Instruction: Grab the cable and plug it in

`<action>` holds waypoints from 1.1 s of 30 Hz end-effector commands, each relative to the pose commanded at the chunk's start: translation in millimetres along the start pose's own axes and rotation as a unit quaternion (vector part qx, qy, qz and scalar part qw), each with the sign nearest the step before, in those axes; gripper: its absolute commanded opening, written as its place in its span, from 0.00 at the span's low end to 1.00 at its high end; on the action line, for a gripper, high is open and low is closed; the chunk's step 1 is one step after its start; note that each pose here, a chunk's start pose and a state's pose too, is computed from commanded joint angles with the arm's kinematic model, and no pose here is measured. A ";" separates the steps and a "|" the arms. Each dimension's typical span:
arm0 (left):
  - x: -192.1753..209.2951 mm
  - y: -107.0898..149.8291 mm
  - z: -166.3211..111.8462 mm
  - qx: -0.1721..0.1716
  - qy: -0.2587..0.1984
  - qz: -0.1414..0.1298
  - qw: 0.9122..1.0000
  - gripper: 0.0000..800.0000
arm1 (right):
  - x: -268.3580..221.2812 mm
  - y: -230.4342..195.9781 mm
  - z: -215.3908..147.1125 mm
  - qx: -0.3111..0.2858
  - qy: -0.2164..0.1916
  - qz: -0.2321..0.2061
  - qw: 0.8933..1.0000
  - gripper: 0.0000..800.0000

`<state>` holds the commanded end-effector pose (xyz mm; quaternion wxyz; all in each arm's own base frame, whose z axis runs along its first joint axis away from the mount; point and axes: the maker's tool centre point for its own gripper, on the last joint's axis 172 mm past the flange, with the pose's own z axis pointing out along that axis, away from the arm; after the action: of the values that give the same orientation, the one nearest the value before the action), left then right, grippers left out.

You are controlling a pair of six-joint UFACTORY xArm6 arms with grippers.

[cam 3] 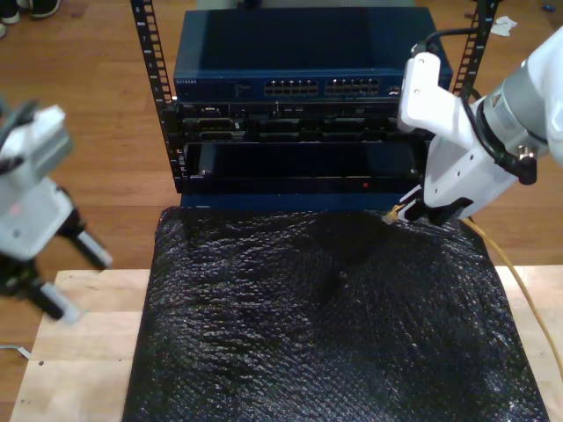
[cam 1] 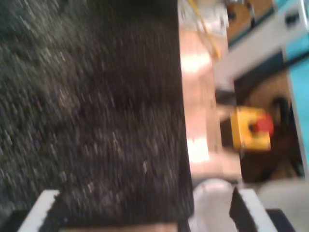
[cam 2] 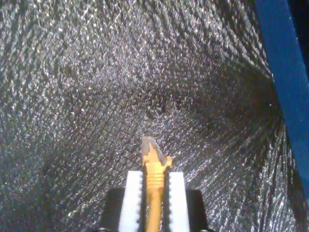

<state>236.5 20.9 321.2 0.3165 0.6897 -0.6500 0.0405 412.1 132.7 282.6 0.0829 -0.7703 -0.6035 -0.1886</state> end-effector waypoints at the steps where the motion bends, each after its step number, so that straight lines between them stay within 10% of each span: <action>1: -8.5 4.9 1.0 -0.002 -0.008 0.007 1.000 1.00 | -0.3 0.0 0.5 0.000 0.000 0.000 1.000 0.00; 23: -164.5 100.9 69.1 -0.030 0.019 0.127 0.991 1.00 | -11.6 -3.0 13.0 0.012 -0.017 -0.001 1.000 0.00; 33: -208.9 153.8 135.1 -0.083 0.007 0.125 0.989 1.00 | -14.1 -4.0 18.3 0.018 -0.020 0.001 1.000 0.00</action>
<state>14.8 143.8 175.0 0.3692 0.5740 -0.7302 0.0306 408.9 127.5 260.0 0.0849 -0.7727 -0.6078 -0.1620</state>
